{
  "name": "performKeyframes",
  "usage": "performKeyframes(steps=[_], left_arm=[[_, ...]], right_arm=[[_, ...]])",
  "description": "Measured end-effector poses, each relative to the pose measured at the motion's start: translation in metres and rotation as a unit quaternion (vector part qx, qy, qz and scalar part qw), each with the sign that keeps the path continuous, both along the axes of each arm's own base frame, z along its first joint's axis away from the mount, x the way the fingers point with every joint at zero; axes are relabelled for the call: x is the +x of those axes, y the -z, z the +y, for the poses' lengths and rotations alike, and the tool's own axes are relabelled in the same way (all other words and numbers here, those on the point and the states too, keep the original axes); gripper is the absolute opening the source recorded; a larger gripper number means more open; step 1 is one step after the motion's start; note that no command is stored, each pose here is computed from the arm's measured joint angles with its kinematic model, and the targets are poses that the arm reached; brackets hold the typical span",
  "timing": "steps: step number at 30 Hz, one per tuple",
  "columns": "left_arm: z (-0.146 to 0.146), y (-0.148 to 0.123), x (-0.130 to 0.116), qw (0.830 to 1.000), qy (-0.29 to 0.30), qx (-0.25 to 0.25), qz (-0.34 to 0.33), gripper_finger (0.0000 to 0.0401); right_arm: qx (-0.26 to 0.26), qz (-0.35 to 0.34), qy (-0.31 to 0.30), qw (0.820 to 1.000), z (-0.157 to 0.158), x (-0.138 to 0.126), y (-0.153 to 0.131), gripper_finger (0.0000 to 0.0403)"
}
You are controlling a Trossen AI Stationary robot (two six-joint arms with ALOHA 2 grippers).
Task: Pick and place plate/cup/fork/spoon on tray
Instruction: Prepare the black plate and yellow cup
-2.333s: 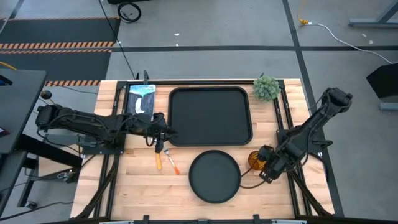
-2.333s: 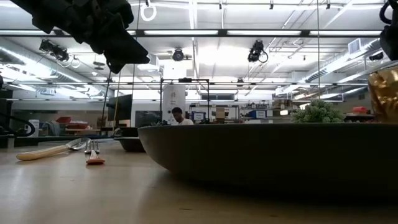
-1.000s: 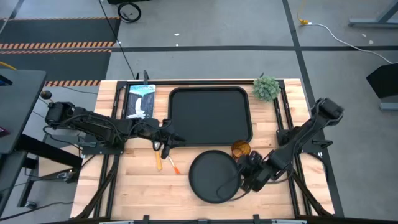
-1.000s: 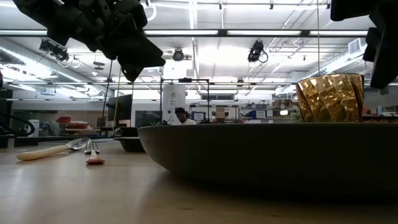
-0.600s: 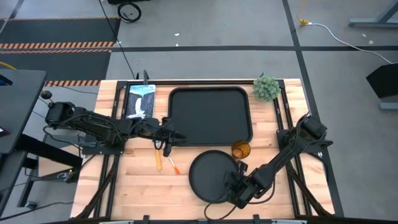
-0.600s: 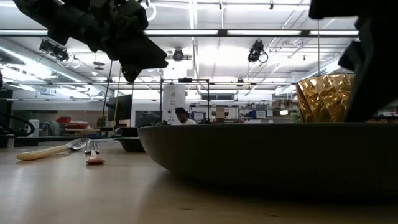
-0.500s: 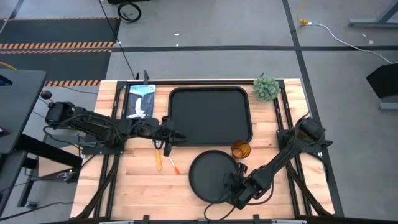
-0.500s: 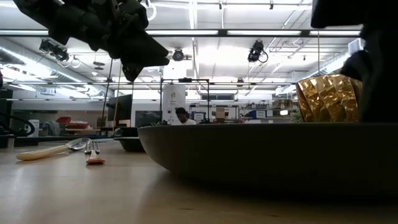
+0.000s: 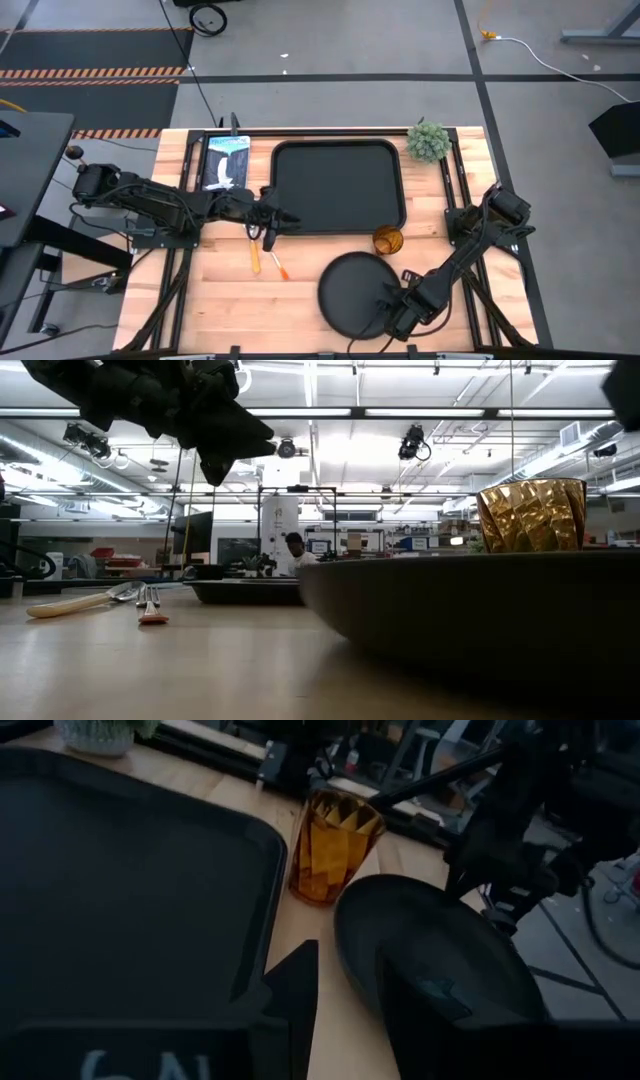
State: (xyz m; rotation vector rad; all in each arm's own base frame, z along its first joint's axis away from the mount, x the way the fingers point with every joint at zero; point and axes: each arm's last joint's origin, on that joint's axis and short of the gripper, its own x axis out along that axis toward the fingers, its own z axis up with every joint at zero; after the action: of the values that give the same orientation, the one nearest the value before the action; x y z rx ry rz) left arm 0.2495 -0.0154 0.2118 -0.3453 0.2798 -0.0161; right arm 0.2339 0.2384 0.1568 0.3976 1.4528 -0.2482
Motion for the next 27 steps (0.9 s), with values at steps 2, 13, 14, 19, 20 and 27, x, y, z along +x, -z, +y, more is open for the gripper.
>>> performKeyframes(steps=[2,13,14,19,20,27], left_arm=[[0.0,-0.001,0.0,1.0,0.0,0.0,-0.007,0.011],[-0.009,-0.005,0.007,0.999,0.017,-0.002,-0.041,0.011],[-0.01,-0.005,0.01,0.999,0.019,-0.002,-0.039,0.011],[-0.012,-0.005,0.03,1.0,0.02,0.013,-0.009,0.011],[-0.012,-0.005,0.035,1.0,0.022,0.018,0.003,0.011],[-0.016,-0.007,0.065,0.994,0.038,0.059,0.081,0.011]], right_arm=[[0.003,0.022,0.001,1.0,0.0,-0.004,0.0,0.0006],[0.006,0.03,0.034,0.999,-0.011,-0.022,-0.034,0.0006],[-0.011,0.019,0.043,0.999,-0.015,-0.025,-0.04,0.0006],[-0.117,-0.003,0.094,0.989,-0.045,-0.042,-0.061,0.0005],[-0.13,-0.006,0.103,0.986,-0.052,-0.046,-0.062,0.0005],[-0.14,-0.041,0.118,0.982,-0.097,-0.073,-0.046,0.0004]])
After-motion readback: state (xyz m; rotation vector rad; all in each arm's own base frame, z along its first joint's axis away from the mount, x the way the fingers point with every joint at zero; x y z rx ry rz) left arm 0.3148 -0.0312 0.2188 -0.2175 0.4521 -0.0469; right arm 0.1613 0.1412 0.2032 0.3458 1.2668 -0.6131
